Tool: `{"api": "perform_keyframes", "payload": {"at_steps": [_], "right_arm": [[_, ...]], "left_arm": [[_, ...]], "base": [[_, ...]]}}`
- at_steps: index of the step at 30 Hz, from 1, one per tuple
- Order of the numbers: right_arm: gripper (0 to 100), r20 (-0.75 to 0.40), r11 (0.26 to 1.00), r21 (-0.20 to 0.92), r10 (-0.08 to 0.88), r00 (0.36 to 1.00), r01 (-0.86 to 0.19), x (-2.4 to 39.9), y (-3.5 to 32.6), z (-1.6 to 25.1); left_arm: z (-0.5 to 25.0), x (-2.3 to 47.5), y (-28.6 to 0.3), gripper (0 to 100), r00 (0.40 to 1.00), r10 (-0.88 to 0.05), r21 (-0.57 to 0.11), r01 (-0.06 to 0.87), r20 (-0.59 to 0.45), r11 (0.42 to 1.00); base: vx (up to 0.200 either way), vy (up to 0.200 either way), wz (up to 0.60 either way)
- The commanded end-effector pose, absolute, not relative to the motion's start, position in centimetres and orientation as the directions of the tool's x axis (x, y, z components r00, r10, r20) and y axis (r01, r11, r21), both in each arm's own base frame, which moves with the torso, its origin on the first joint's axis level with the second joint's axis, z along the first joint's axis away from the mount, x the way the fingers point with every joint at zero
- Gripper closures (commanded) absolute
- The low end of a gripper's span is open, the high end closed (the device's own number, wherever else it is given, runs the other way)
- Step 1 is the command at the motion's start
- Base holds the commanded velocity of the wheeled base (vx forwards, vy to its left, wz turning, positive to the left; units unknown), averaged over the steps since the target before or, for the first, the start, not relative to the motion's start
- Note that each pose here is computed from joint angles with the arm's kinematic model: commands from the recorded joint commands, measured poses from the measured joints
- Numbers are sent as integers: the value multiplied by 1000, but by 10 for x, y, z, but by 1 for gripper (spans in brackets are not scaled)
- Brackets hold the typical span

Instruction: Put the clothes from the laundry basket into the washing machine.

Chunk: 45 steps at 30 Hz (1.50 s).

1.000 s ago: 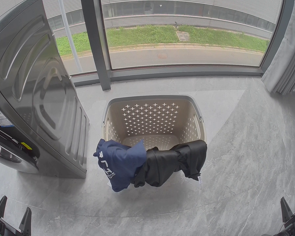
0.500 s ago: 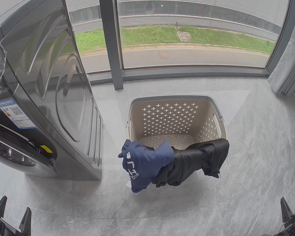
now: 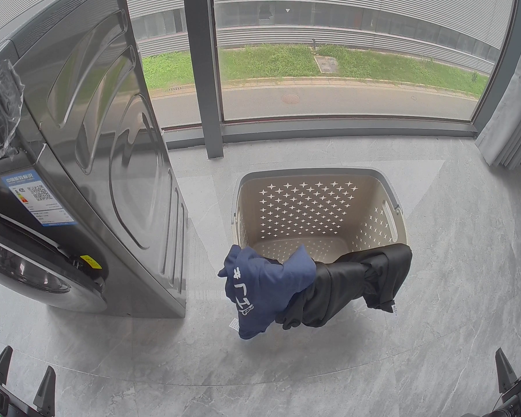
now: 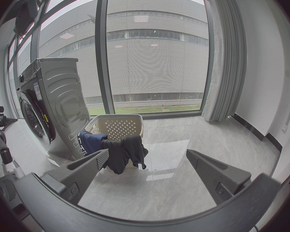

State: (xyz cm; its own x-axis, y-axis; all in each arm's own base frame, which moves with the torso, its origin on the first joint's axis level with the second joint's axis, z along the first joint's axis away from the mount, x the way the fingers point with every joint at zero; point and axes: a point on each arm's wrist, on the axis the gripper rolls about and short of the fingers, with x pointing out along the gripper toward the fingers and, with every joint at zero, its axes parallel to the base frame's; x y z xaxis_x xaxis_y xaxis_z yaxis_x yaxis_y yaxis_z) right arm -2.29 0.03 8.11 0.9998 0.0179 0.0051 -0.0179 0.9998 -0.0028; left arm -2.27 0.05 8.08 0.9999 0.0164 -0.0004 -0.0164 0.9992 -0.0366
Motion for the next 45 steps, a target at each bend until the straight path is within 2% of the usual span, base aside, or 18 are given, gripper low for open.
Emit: {"api": "perform_keyframes", "payload": {"at_steps": [1,5,41,45], "right_arm": [[0,5,1000,-3,18,1000,-18,-23,0,76],[0,5,1000,-3,18,1000,-18,-23,0,76],[0,5,1000,-3,18,1000,-18,-23,0,76],[0,5,1000,-3,18,1000,-18,-23,0,76]], "left_arm": [[76,-23,1,0,1000,17,-37,-17,-3,999],[76,-23,1,0,1000,17,-37,-17,-3,999],[76,-23,1,0,1000,17,-37,-17,-3,999],[76,-23,1,0,1000,17,-37,-17,-3,999]], "base": [[0,0,0],[0,0,0],[0,200,0],[0,0,0]]}}
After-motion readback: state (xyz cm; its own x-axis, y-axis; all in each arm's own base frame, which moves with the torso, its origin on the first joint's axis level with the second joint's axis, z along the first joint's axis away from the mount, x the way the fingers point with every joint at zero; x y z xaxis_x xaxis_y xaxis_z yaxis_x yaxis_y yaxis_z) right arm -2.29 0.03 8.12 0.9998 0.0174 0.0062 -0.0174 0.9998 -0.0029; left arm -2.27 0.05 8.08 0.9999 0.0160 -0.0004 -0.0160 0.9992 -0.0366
